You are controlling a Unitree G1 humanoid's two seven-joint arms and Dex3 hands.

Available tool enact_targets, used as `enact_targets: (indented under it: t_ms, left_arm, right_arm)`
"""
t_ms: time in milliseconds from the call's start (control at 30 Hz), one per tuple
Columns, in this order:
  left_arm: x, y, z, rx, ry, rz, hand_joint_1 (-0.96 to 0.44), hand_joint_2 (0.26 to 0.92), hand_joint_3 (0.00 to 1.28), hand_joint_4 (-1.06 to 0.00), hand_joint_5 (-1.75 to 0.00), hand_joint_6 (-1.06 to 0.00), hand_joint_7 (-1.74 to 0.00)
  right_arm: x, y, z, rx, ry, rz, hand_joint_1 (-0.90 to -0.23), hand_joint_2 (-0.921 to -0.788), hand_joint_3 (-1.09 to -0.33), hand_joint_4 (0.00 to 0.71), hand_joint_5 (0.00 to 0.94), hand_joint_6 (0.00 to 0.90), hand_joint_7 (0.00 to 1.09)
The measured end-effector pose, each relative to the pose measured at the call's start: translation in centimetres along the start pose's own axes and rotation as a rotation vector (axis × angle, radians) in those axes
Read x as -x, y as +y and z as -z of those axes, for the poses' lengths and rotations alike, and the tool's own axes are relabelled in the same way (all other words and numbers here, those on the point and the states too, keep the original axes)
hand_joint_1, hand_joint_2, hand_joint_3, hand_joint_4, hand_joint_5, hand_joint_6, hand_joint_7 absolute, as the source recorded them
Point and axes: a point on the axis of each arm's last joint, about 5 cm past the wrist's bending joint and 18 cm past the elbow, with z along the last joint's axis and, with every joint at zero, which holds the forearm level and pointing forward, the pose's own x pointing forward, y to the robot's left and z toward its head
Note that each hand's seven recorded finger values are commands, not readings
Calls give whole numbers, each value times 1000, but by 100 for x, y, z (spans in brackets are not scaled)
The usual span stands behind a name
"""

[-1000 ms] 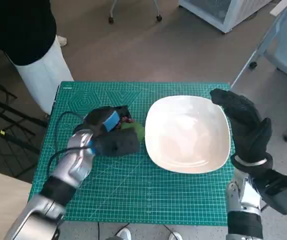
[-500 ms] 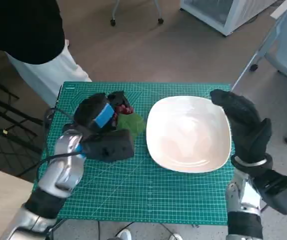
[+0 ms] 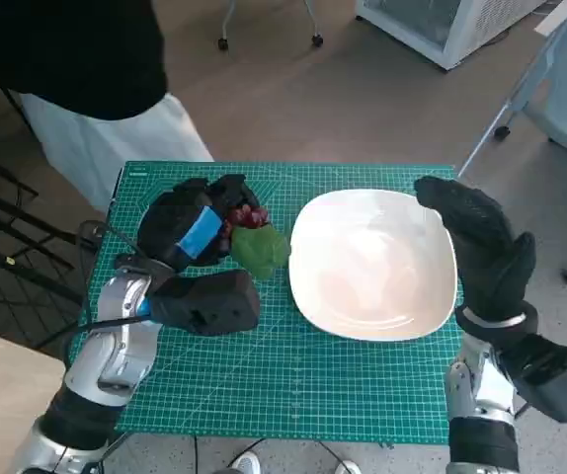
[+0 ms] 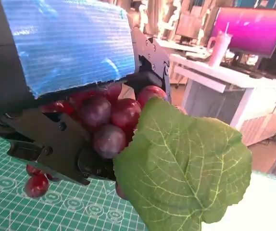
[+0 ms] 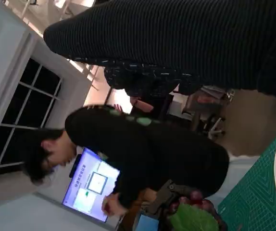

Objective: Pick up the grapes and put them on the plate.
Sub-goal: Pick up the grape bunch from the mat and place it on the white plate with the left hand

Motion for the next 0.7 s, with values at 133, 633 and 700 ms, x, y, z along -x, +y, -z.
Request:
enact_targets:
  t_ms: [133,633,700]
  left_arm:
    - [-15,-14,-23,9,-6,3,2,921,163,-610,-1288,-500,-1242]
    - [-316,-55,-464,-4,-110,100,3,921,185,-578,-1413,-509,-1146]
    - [-367,-38,-550,-8,-133,117,3,921,189,-567,-1427,-511,-1142]
  right_arm:
    - [-1,0,-1,0,-1,0,-486,-921,-591,241,1,37,465]
    - [-33,1,-41,2,-20,-4,-481,-921,-590,241,1,37,472]
    - [-33,-1,-46,4,-23,-5,-480,-921,-589,241,1,38,472]
